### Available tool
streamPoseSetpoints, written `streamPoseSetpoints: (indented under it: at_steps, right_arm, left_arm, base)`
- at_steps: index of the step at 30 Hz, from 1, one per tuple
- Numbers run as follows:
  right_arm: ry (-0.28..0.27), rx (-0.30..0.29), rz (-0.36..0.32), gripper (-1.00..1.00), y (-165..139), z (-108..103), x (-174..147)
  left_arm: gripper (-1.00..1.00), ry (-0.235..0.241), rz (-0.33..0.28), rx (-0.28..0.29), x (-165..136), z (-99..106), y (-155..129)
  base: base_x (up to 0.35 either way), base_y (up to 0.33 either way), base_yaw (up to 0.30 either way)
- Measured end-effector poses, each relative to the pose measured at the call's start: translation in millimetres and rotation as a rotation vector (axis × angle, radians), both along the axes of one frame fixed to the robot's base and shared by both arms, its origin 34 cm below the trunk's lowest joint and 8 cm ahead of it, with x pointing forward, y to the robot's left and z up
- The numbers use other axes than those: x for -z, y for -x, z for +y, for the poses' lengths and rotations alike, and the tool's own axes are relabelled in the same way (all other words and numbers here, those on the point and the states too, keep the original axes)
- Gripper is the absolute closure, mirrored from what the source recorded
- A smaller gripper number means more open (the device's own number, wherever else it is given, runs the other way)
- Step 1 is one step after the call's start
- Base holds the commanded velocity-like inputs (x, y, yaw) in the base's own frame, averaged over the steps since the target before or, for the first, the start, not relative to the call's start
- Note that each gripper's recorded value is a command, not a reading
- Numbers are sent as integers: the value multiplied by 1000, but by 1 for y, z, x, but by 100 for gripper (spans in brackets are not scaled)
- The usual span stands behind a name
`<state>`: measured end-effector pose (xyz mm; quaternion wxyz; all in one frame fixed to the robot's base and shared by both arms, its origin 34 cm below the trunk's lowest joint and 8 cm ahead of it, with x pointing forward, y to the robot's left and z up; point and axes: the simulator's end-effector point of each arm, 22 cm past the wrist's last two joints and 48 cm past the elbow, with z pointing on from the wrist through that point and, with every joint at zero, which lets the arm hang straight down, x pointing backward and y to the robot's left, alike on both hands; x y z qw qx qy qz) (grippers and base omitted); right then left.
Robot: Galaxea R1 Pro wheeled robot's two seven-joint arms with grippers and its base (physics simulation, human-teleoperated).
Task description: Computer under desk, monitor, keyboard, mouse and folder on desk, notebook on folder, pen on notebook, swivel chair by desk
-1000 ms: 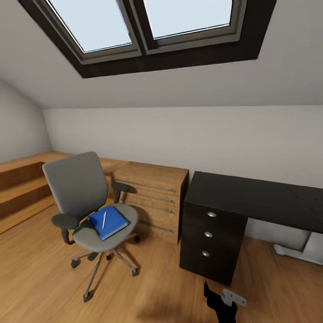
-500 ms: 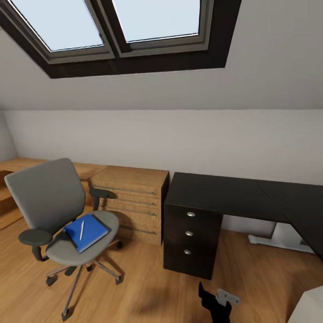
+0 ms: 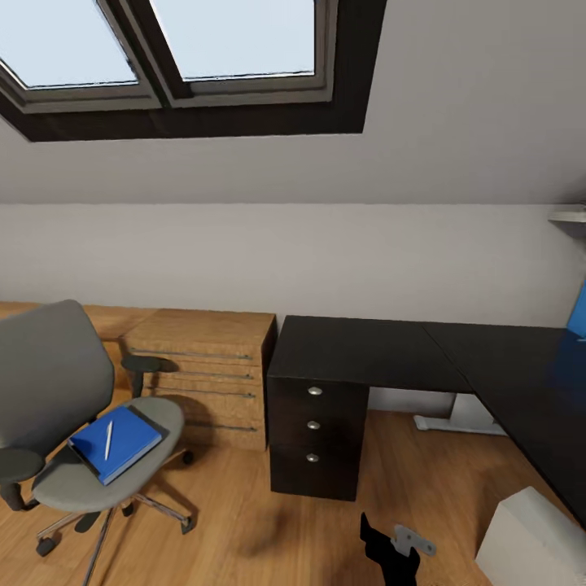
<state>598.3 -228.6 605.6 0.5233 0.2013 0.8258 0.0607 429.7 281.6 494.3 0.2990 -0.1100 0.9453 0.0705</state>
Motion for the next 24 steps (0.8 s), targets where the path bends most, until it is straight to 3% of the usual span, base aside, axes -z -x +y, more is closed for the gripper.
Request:
streamPoseSetpoints:
  at_steps: [24]
  right_arm:
    - [11,14,7,-100,0,-10,-39]
  left_arm:
    - [-100,2,3,0,-40,-2,-1]
  base:
    - [0,0,-11]
